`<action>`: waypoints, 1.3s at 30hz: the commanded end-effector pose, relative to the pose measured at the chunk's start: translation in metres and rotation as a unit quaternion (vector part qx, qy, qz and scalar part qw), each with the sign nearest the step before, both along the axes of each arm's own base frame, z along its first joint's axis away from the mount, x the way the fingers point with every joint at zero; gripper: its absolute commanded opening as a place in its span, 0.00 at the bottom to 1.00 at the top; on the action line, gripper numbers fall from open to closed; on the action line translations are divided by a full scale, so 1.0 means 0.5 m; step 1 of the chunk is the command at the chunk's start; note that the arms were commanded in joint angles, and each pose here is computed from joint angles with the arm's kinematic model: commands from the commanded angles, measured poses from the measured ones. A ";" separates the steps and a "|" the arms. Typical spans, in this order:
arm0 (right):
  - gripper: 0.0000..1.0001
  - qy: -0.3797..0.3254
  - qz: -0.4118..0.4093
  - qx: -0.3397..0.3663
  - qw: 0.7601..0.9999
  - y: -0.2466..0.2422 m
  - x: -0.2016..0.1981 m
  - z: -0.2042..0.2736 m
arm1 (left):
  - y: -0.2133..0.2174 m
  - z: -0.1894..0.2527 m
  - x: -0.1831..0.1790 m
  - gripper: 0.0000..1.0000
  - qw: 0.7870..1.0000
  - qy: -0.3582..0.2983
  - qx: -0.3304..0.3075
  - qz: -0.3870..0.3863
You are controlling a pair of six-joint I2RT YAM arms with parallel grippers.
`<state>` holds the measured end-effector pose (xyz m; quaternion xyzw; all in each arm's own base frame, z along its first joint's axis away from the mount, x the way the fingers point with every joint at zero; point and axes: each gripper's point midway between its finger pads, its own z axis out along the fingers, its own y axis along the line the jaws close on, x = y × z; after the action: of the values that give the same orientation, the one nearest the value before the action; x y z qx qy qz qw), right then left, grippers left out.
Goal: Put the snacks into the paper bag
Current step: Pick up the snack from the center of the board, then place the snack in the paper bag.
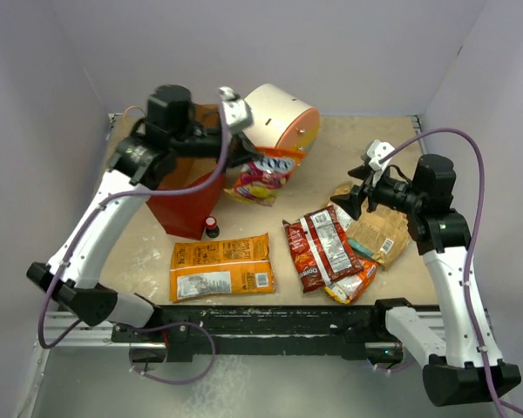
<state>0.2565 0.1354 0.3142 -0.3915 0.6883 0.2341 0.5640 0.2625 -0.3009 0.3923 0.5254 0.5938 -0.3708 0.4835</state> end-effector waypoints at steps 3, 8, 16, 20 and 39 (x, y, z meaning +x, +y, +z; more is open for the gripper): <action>0.81 -0.014 -0.056 0.004 0.998 -0.032 0.037 0.012 | 0.116 0.237 -0.011 0.00 0.988 -0.076 -0.109 0.084; 0.85 0.020 -0.073 -0.019 0.997 -0.045 0.074 -0.020 | 0.219 0.301 0.024 0.00 0.962 -0.123 -0.113 0.218; 0.83 0.049 -0.035 -0.047 0.997 -0.036 0.098 -0.094 | 0.375 0.324 0.116 0.00 0.885 -0.199 -0.063 0.416; 0.82 0.054 -0.042 -0.044 0.997 -0.038 0.106 -0.116 | 0.405 0.296 0.166 0.00 0.863 -0.212 -0.021 0.457; 0.82 0.049 -0.065 -0.055 0.995 -0.053 0.095 -0.142 | 0.377 0.045 0.353 0.00 0.866 -0.196 0.086 0.451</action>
<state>0.3005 0.1121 0.2455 -0.3619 0.7554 0.1903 0.5120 0.4258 -0.1099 0.3902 0.3068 0.7368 0.0393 0.6012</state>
